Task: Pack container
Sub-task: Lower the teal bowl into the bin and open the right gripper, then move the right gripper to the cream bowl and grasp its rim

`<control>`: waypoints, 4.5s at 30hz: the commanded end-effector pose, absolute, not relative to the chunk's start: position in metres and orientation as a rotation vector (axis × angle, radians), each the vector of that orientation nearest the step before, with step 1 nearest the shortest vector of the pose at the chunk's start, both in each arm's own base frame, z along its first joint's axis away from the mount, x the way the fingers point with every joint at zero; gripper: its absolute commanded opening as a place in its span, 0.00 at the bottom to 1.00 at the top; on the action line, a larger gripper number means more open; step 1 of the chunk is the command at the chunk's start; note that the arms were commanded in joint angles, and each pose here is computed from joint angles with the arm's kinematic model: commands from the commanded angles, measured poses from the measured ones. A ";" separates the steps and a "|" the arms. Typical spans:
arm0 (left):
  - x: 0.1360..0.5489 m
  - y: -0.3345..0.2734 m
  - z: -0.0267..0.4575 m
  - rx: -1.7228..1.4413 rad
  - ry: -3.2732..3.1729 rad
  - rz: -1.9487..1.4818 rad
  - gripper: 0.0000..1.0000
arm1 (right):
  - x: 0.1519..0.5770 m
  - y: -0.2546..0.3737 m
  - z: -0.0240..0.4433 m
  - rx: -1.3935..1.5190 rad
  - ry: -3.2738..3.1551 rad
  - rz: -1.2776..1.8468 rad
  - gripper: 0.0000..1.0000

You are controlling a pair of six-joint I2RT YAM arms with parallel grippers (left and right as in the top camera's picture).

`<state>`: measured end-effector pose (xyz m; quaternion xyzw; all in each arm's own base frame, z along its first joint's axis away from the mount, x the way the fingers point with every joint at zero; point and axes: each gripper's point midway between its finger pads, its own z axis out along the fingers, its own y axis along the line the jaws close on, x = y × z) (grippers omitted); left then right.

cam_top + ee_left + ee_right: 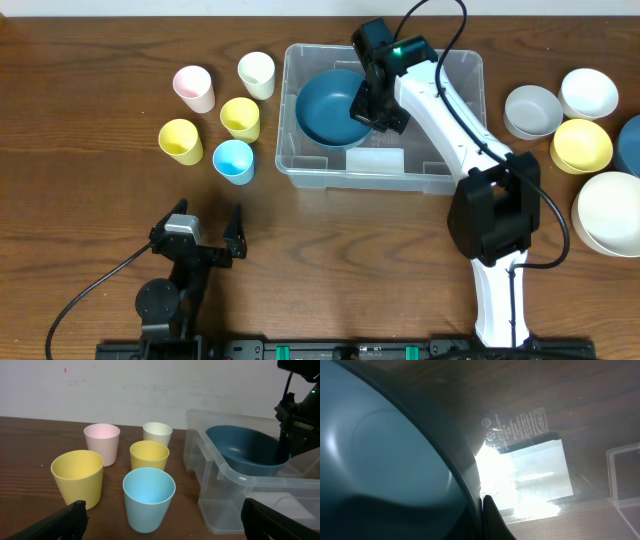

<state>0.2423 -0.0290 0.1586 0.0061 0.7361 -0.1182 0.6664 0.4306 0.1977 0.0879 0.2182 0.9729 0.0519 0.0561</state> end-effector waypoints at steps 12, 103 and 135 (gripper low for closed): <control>0.242 -0.029 0.143 0.003 1.707 -0.276 0.98 | 0.429 0.202 0.066 0.638 3.013 0.165 0.83; 0.242 -0.029 0.143 0.003 1.707 -0.276 0.98 | 0.291 -0.188 0.038 1.139 2.849 -0.248 0.39; 0.242 -0.029 0.143 0.003 1.707 -0.276 0.98 | 0.301 -0.194 0.113 1.194 2.840 -0.241 0.01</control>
